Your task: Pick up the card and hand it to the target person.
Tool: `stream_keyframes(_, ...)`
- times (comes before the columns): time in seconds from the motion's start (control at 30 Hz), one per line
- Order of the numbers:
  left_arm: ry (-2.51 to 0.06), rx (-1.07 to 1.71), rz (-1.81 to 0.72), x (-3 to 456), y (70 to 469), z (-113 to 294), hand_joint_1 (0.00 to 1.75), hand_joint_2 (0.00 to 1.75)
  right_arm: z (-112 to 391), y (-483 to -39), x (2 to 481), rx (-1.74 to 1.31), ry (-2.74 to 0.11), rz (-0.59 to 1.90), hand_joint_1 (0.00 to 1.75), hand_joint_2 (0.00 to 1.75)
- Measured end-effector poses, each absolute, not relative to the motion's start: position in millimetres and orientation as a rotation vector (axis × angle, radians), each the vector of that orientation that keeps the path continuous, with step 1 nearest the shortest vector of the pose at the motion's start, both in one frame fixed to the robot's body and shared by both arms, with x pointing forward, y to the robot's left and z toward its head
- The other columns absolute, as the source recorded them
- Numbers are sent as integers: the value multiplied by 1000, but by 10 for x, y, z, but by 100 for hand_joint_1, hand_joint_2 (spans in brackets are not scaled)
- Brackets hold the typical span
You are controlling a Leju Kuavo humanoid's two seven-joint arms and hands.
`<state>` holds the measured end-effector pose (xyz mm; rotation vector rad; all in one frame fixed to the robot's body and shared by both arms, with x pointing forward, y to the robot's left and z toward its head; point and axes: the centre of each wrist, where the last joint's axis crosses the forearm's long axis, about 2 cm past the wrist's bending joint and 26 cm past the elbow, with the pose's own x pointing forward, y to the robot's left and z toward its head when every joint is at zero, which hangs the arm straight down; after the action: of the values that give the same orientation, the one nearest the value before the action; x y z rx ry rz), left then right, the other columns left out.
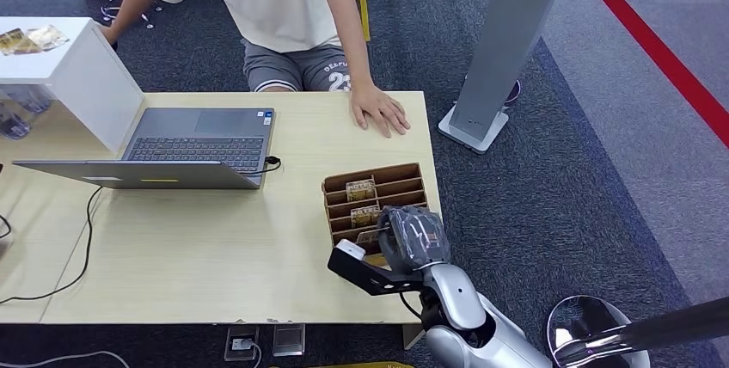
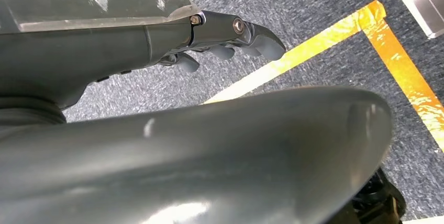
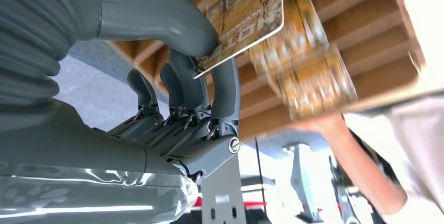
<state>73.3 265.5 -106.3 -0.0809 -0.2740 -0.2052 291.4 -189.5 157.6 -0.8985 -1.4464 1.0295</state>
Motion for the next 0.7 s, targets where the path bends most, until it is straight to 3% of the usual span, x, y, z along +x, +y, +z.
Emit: stream_keyframes(0.7, -258, -82, -188, 661, 2655, -1075, 0, 0, 2330, -2048, 2914, -941, -1677, 877, 140, 175)
